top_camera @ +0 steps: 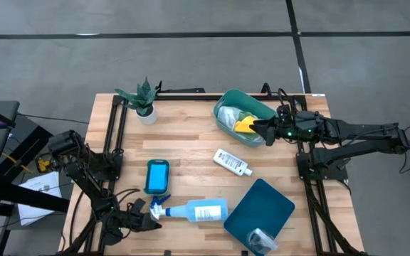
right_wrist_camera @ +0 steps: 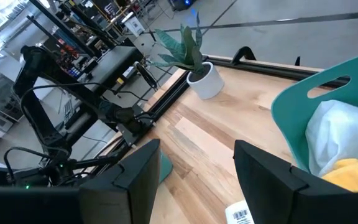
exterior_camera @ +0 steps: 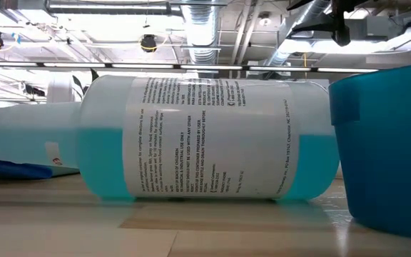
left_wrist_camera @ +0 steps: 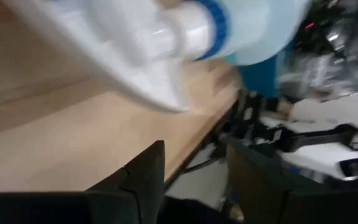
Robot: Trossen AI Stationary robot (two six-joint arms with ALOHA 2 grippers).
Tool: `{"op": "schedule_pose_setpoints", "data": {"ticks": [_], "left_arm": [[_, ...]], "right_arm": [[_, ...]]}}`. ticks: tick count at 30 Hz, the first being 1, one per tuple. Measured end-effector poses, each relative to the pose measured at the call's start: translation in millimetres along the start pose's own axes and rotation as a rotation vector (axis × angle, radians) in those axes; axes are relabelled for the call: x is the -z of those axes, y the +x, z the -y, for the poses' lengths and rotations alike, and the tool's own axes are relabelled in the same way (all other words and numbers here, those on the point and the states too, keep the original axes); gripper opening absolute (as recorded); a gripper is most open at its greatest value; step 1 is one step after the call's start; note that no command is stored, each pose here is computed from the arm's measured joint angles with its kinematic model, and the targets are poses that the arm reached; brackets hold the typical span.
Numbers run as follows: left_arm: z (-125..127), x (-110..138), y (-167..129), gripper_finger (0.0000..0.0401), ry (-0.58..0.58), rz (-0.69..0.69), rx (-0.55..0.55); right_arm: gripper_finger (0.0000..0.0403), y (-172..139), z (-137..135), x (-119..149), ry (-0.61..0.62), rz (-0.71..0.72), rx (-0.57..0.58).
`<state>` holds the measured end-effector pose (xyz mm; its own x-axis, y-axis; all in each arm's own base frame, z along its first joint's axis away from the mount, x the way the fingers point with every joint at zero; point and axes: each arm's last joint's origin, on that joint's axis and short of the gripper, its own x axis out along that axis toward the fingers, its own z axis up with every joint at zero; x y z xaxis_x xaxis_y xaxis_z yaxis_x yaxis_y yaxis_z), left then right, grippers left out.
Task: Pick & Place Kitchen Items
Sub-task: Put the blue spray bottle into the blue bin
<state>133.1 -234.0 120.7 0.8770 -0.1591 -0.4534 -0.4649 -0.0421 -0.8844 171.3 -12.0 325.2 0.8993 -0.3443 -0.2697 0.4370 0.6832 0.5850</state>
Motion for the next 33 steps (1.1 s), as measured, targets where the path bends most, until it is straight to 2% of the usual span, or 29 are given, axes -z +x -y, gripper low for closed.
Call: {"op": "schedule_pose_setpoints", "data": {"ticks": [2,8,25,29,33], "left_arm": [[-2.5,-1.4,-0.1,0.0175,0.009,0.001,-0.026],[2.0,-8.8,4.9,0.0195,0.002,0.057,-0.016],[-9.0,-21.4,5.0,0.0198,0.051,0.090,-0.058],[-9.5,-22.2,4.4,0.0198,0.021,0.070,-0.025],[-7.4,-16.0,1.3,0.0198,0.046,0.024,0.014]], "right_arm": [[0.0195,0.0,0.0,0.0,-0.003,0.000,0.000],[0.0195,0.3,0.0,0.1,-0.002,-0.001,0.001],[0.0195,0.0,-0.9,0.9,0.015,-0.005,-0.005],[0.0195,0.0,-1.0,0.9,0.015,-0.005,-0.005],[0.0195,0.0,-1.0,0.9,0.015,-0.005,-0.005]]}}
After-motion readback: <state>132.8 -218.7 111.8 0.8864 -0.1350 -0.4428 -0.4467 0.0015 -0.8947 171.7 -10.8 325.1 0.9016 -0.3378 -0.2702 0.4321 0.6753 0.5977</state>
